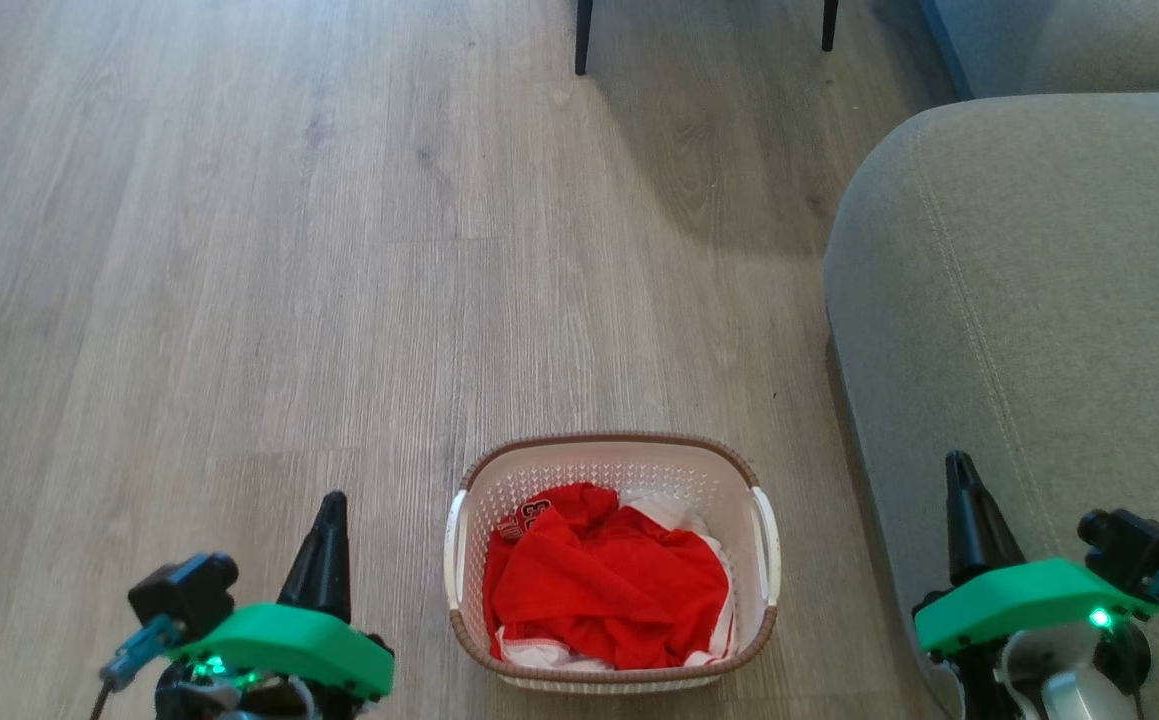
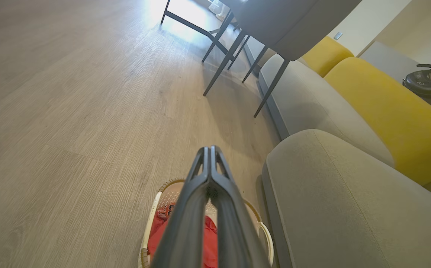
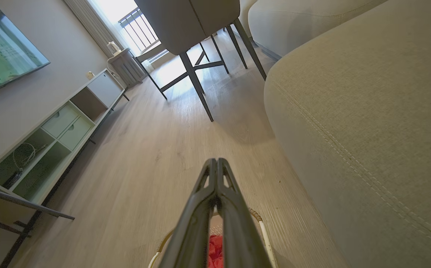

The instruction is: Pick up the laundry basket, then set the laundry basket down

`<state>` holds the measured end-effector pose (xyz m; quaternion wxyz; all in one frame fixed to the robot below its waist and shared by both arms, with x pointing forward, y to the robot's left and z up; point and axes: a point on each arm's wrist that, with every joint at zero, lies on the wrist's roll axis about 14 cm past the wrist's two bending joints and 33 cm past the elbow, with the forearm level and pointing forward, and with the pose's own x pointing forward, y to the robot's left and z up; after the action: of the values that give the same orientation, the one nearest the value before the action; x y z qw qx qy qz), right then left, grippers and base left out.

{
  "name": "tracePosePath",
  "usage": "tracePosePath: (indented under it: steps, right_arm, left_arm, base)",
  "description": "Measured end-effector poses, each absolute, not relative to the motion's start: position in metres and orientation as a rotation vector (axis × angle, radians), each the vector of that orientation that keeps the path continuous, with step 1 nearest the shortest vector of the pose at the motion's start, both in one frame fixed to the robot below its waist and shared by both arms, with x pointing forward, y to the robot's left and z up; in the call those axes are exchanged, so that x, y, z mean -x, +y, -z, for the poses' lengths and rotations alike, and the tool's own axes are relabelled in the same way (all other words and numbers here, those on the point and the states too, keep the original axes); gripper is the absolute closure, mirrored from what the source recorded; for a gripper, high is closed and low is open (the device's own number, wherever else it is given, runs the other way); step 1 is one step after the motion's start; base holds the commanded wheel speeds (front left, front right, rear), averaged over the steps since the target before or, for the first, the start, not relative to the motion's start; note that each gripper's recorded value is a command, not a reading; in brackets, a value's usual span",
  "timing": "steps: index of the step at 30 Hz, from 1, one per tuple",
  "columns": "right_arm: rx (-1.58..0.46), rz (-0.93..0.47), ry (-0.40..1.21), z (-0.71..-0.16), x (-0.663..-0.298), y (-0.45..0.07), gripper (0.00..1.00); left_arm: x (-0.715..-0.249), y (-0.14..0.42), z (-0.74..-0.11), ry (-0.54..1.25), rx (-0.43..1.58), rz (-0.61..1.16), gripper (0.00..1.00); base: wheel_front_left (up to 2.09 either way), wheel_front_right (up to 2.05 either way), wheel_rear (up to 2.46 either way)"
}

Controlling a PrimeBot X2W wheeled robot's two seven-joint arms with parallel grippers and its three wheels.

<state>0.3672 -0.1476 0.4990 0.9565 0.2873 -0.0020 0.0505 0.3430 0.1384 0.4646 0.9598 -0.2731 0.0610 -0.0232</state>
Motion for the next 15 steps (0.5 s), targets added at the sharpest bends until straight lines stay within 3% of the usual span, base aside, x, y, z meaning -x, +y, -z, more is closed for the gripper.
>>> tracePosePath:
  steps: [15]
  right_arm:
    - [-0.733, -0.055, 0.027, -0.492, -0.367, -0.158, 1.00]
  left_arm:
    - [-0.348, 0.146, -0.462, 0.146, 0.706, 0.014, 1.00]
  base:
    - [0.00, 0.00, 0.00]
